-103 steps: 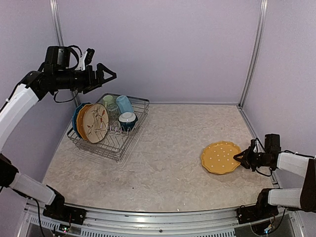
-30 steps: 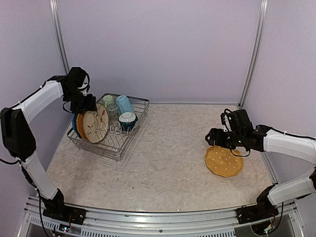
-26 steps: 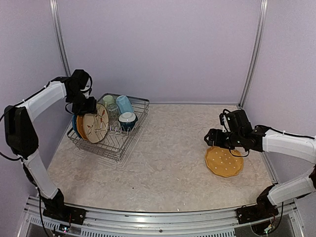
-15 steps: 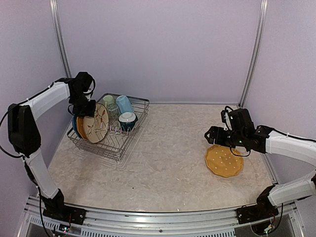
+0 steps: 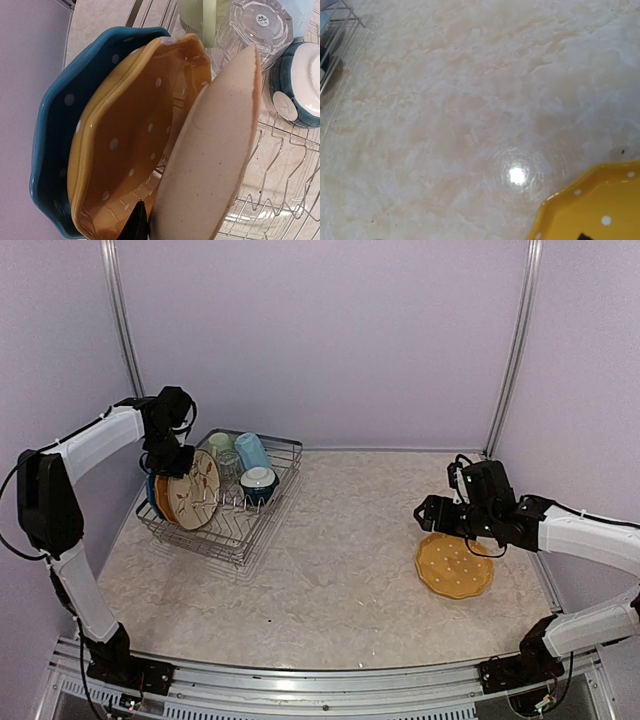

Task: Unload the mixed dishes from the dish rack
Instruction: Grab the plate from the dish rack.

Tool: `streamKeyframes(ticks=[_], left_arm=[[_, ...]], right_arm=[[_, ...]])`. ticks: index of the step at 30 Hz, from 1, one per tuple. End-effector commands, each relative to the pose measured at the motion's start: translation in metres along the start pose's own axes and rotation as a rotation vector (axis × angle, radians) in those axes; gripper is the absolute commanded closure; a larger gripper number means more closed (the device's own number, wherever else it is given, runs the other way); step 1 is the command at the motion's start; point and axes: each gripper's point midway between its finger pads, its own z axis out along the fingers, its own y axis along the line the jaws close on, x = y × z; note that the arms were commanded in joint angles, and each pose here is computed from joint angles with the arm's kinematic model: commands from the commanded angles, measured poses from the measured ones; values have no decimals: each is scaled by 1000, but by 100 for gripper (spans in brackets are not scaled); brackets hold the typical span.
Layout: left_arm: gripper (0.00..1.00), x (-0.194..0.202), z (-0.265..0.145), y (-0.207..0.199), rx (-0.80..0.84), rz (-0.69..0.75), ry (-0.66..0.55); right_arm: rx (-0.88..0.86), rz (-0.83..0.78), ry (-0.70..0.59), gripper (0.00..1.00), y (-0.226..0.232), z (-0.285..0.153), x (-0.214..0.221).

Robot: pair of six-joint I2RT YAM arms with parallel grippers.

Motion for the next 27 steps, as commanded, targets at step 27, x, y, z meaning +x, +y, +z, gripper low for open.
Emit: streamKeyframes(ticks=[27], left_arm=[[100, -27, -84, -16, 35, -8, -260]], right_arm=[[-13, -4, -1, 20, 16, 4, 1]])
